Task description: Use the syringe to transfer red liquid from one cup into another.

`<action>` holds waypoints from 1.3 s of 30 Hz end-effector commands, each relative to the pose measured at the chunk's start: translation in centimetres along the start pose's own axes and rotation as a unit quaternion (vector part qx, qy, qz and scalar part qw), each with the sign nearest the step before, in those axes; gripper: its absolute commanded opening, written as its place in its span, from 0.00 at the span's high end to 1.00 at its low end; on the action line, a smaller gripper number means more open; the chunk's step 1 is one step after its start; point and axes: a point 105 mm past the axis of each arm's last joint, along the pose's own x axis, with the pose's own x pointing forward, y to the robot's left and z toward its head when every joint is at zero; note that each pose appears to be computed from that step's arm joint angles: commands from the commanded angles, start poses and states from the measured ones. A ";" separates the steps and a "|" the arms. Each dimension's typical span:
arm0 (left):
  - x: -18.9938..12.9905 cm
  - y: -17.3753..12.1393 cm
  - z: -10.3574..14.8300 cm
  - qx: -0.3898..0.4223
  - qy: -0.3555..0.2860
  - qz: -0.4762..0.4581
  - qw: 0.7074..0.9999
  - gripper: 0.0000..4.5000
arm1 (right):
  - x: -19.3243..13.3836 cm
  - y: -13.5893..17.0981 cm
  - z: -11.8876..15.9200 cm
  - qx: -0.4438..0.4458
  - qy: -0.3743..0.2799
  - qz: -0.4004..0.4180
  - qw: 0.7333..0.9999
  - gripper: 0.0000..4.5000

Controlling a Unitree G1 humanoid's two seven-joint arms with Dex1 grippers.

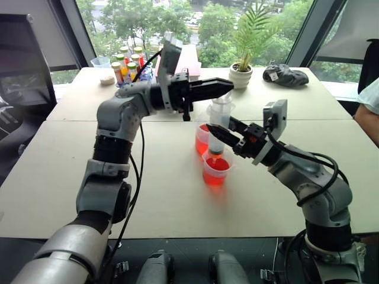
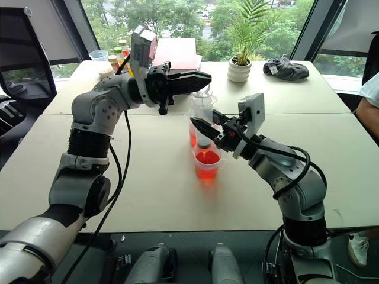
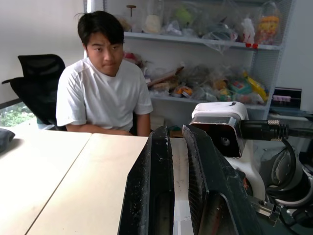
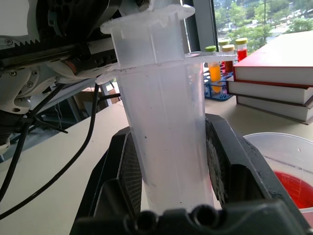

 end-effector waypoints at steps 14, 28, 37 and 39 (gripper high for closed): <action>0.7 -0.4 -3.4 -0.054 0.038 -0.004 0.998 0.99 | -1.2 0.1 6.5 -0.054 -0.099 -0.012 0.994 0.68; -4.7 1.9 1.3 -0.006 0.006 0.103 0.995 0.03 | -0.9 -0.5 3.2 -0.023 -0.039 -0.019 0.999 0.68; -8.1 0.6 -1.3 -0.016 0.052 0.145 0.988 0.03 | -2.0 -7.6 6.4 0.055 0.031 -0.171 0.983 0.68; -8.5 0.0 -2.5 -0.021 0.067 0.146 0.987 0.03 | -3.2 -9.8 5.1 0.083 0.114 -0.209 0.968 0.68</action>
